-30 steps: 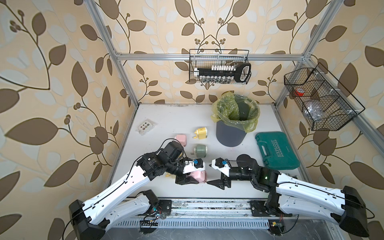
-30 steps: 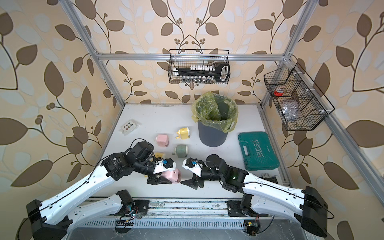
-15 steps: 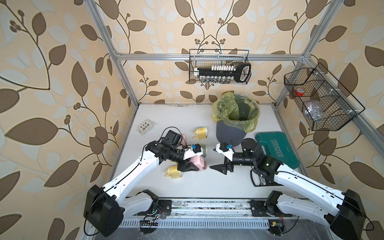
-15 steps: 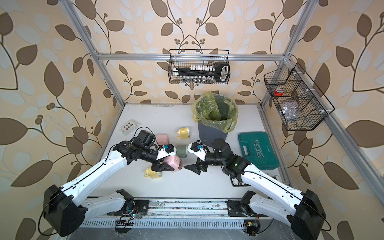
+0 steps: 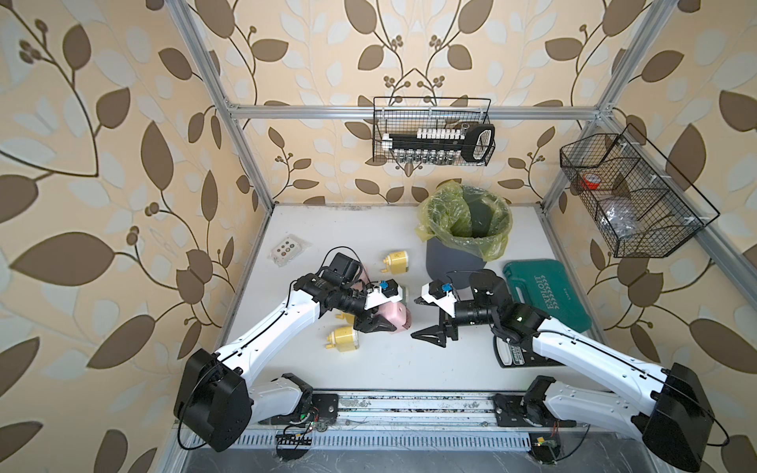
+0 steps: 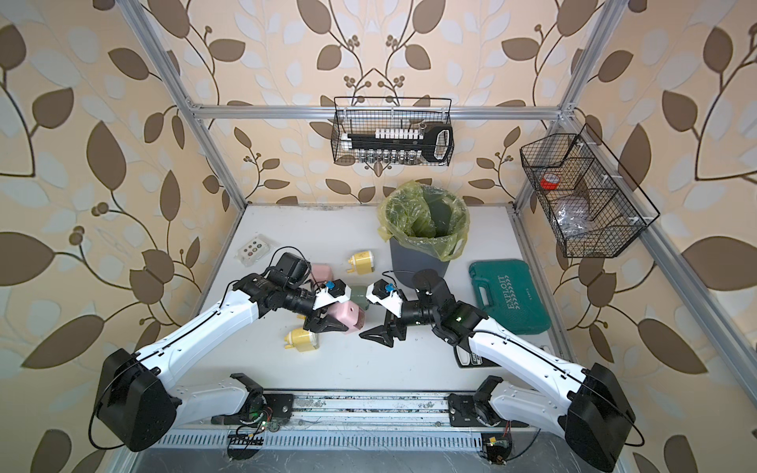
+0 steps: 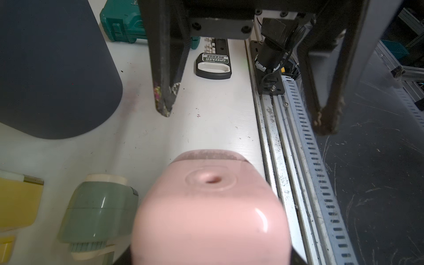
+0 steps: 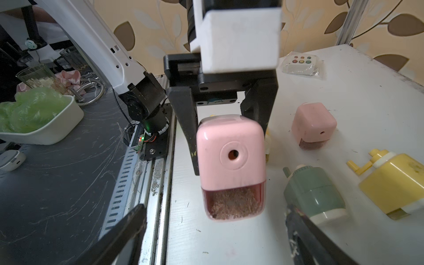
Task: Take out the pencil sharpener tray and clean the shavings
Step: Open the container of the pencil sharpener.
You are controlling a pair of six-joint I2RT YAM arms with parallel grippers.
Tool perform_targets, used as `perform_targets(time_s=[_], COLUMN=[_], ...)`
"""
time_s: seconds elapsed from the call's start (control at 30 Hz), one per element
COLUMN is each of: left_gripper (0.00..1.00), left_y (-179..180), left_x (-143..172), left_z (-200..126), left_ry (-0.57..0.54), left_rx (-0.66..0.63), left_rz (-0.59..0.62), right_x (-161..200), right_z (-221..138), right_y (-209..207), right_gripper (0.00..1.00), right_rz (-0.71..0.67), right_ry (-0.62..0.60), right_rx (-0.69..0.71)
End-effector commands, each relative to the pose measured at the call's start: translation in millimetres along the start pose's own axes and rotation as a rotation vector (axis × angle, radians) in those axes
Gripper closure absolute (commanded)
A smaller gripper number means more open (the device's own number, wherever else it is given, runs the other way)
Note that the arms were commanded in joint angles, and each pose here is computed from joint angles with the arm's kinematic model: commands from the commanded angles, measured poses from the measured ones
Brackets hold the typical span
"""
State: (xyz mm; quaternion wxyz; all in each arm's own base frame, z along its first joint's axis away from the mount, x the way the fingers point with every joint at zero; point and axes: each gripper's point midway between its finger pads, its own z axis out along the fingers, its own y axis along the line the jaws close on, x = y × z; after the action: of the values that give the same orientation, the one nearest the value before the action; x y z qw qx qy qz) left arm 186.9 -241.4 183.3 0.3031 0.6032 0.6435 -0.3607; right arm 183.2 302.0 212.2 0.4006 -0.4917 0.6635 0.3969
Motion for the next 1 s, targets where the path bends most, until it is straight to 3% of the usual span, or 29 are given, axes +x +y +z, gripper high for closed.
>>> perform_targets(time_s=[0.0, 0.97], left_gripper=[1.0, 1.0], left_y=[-5.6, -29.3], left_x=[-15.6, -13.7], left_z=[-6.8, -5.8], left_ry=[-0.068, -0.02], left_rx=[0.009, 0.033], left_rz=[0.058, 0.098], right_x=[3.5, 24.0], right_z=[6.6, 27.6], right_y=[3.1, -3.8], right_gripper=[0.12, 0.29], right_rz=[0.034, -0.046], right_ry=[-0.016, 0.041], right_rx=[-0.027, 0.018])
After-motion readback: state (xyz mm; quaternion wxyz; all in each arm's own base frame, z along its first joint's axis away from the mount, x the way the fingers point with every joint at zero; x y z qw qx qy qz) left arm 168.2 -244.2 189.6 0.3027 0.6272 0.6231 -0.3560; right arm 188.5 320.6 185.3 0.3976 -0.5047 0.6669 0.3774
